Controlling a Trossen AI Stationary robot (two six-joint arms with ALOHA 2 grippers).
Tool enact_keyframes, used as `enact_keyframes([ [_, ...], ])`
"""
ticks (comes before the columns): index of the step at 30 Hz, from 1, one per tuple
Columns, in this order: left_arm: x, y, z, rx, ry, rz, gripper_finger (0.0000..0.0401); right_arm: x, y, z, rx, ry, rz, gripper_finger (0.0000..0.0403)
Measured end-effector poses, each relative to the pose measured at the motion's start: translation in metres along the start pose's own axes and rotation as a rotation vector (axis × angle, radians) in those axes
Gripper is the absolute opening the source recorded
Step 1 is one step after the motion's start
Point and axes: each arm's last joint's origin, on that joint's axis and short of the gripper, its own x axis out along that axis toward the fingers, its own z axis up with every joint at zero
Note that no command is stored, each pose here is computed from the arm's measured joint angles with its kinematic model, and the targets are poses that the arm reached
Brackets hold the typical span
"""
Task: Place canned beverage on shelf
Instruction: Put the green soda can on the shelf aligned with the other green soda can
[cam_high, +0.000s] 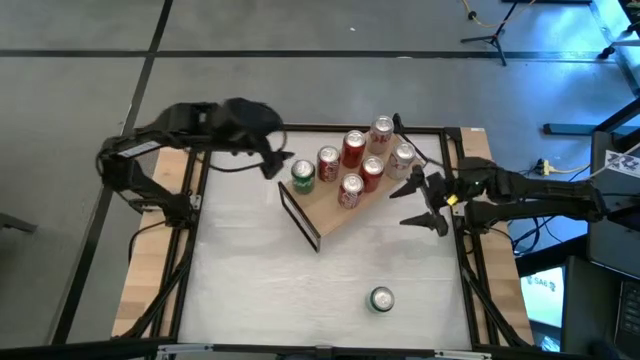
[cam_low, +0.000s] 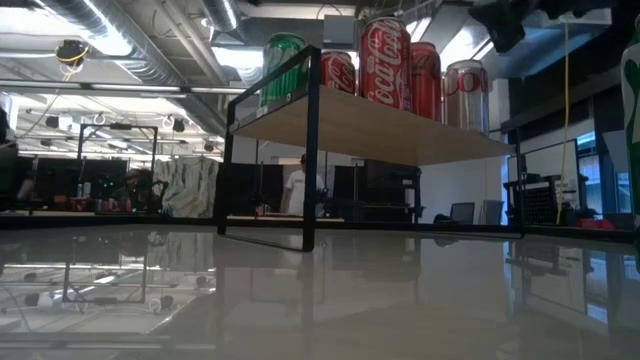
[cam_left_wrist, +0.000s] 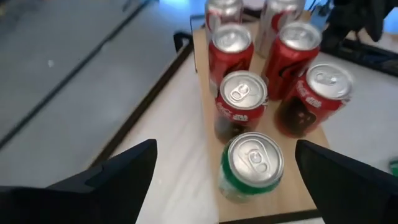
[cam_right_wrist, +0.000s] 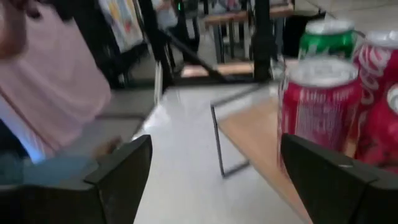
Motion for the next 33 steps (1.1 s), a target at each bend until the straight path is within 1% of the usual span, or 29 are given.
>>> enact_keyframes([
  [2,-0.016,0.003,-0.002,0.022,-0.039,0.005,0.037,0.0,0.0,0.005,0.022,-0.044,0.005,0.0349],
  [5,-0.037,0.002,-0.009,0.047,-0.084,0.032,0.037,0.0,0.001,0.007,0.066,-0.069,0.01,0.0349],
  [7,-0.045,-0.001,-0.019,0.066,-0.104,0.043,0.037,0.0,0.001,0.007,0.109,-0.07,0.014,0.0349],
  [9,-0.047,-0.006,-0.033,0.06,-0.109,0.063,0.037,0.001,0.003,0.008,0.146,-0.071,0.035,0.0349],
  [10,-0.047,-0.008,-0.042,0.05,-0.116,0.078,0.037,0.002,0.006,0.008,0.146,-0.07,0.054,0.0349],
  [12,-0.043,-0.012,-0.061,0.038,-0.125,0.111,0.037,0.005,0.012,0.007,0.141,-0.063,0.089,0.0349],
  [14,-0.037,-0.017,-0.08,0.015,-0.144,0.109,0.037,0.008,0.019,0.006,0.14,-0.049,0.113,0.0349],
  [17,-0.023,-0.025,-0.107,-0.01,-0.152,0.062,0.037,0.013,0.029,0.004,0.17,-0.032,0.106,0.0349],
  [22,0.0,-0.04,-0.144,0.001,-0.178,-0.019,0.037,0.022,0.047,0.007,0.228,-0.005,0.091,0.0349],
  [24,0.009,-0.047,-0.156,0.002,-0.192,-0.048,0.037,0.026,0.054,0.009,0.252,0.006,0.09,0.0349],
  [28,0.026,-0.06,-0.176,-0.012,-0.231,-0.11,0.037,0.035,0.069,0.012,0.345,0.038,0.078,0.0349],
  [33,0.037,-0.07,-0.194,-0.036,-0.278,-0.178,0.037,0.05,0.086,0.006,0.473,0.158,0.005,0.0349],
])
